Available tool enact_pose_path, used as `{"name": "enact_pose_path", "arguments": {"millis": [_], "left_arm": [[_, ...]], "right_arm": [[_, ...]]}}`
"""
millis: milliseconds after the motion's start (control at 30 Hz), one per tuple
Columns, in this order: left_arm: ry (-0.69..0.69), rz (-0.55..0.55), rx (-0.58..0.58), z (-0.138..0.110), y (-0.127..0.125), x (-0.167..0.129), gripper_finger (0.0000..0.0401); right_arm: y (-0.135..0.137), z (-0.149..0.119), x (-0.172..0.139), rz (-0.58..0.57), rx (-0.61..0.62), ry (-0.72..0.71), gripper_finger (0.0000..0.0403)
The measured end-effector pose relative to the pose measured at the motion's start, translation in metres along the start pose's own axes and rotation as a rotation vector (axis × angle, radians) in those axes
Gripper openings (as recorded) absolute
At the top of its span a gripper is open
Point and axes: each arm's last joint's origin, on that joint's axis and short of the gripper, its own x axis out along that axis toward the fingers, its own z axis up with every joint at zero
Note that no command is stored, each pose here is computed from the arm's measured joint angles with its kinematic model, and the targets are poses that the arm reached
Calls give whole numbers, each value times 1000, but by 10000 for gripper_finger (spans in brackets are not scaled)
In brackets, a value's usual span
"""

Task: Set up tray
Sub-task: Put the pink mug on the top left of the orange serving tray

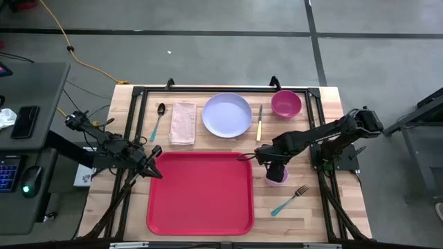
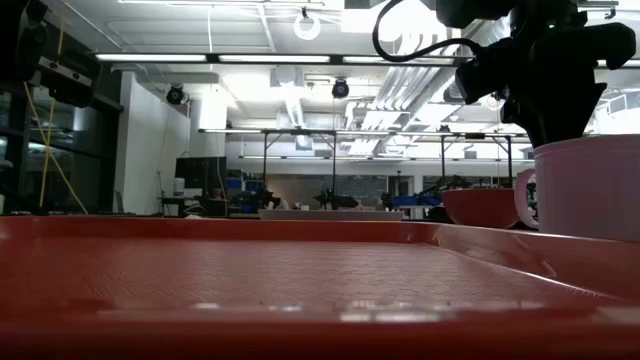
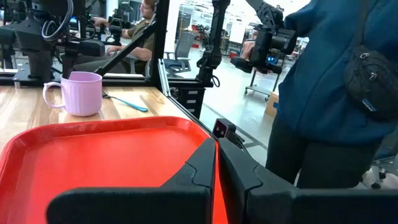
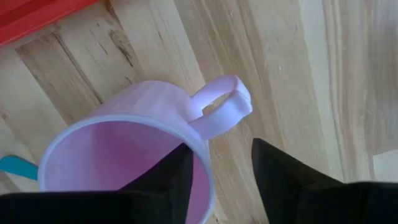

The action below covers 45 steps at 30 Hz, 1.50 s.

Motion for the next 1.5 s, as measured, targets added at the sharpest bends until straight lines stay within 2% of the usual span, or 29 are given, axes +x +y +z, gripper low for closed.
{"name": "enact_pose_path", "arguments": {"millis": [433, 1067, 1500], "left_arm": [[0, 0, 0, 0, 0, 0, 49], [1, 0, 0, 0, 0, 0, 49], [-1, 7, 0, 0, 0, 0, 49]], "right_arm": [[12, -7, 0, -27, -14, -35, 6], [13, -9, -1, 3, -32, -7, 0], [3, -22, -32, 97, 15, -108, 0]]}}
